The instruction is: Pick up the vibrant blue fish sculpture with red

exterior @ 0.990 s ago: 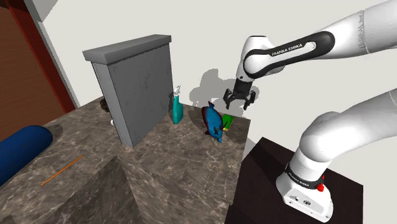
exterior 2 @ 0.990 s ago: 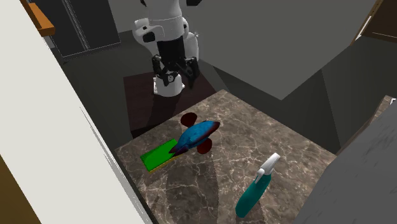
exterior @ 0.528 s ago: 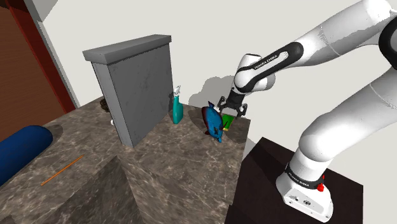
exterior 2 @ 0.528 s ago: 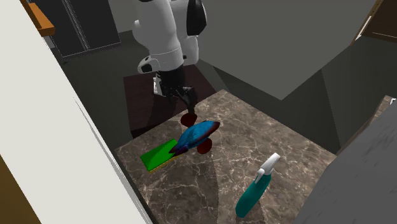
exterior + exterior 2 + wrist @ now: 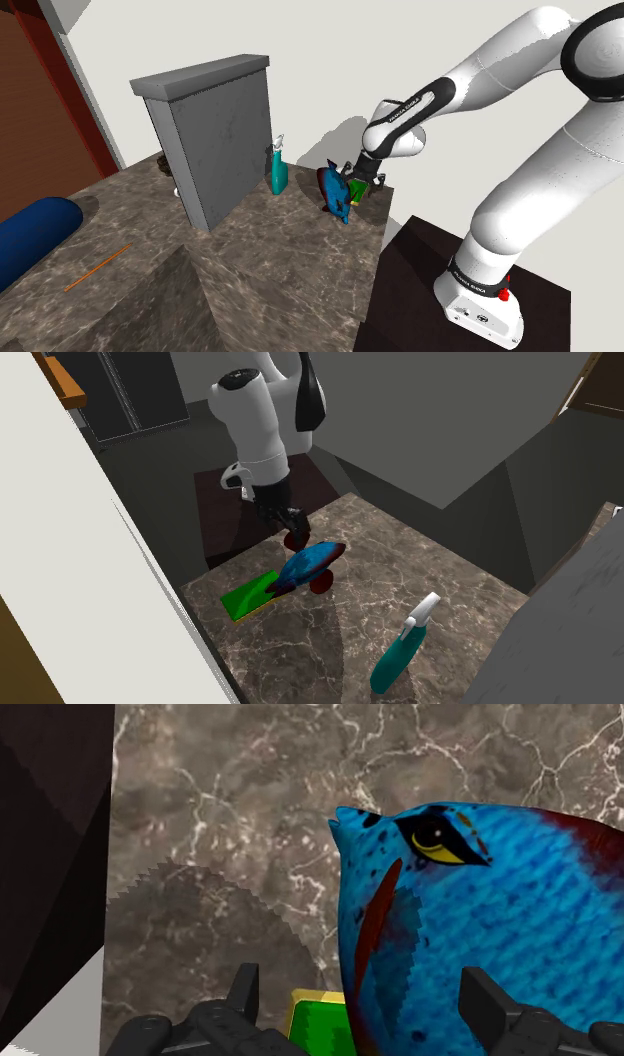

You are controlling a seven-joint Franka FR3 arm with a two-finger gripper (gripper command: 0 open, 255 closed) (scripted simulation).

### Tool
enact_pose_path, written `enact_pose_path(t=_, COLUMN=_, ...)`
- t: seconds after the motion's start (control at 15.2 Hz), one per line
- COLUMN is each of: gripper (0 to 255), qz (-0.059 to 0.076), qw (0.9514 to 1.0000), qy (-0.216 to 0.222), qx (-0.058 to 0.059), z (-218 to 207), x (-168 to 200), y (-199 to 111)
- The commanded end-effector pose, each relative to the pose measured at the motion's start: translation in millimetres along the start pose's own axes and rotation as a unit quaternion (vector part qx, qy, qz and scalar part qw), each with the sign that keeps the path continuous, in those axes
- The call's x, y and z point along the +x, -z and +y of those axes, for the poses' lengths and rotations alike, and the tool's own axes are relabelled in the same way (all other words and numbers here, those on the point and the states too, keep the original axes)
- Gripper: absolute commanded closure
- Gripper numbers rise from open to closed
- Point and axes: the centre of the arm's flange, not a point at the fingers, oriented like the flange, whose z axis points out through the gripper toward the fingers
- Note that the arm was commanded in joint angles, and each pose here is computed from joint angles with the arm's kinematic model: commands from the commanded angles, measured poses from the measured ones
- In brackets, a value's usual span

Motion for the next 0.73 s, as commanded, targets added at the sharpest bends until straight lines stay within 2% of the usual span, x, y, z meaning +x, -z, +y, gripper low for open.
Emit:
enact_pose_path(t=0.0, gripper=255, qz=0.0, qw=1.0, qy=0.0, qx=0.0, z=0.6, x=-0.3, y=-1.7)
enact_pose_path(t=0.66, gripper=255, qz=0.0, qw=1.0, qy=0.0, qx=0.0, z=-1.0, x=-0.4, y=3.3)
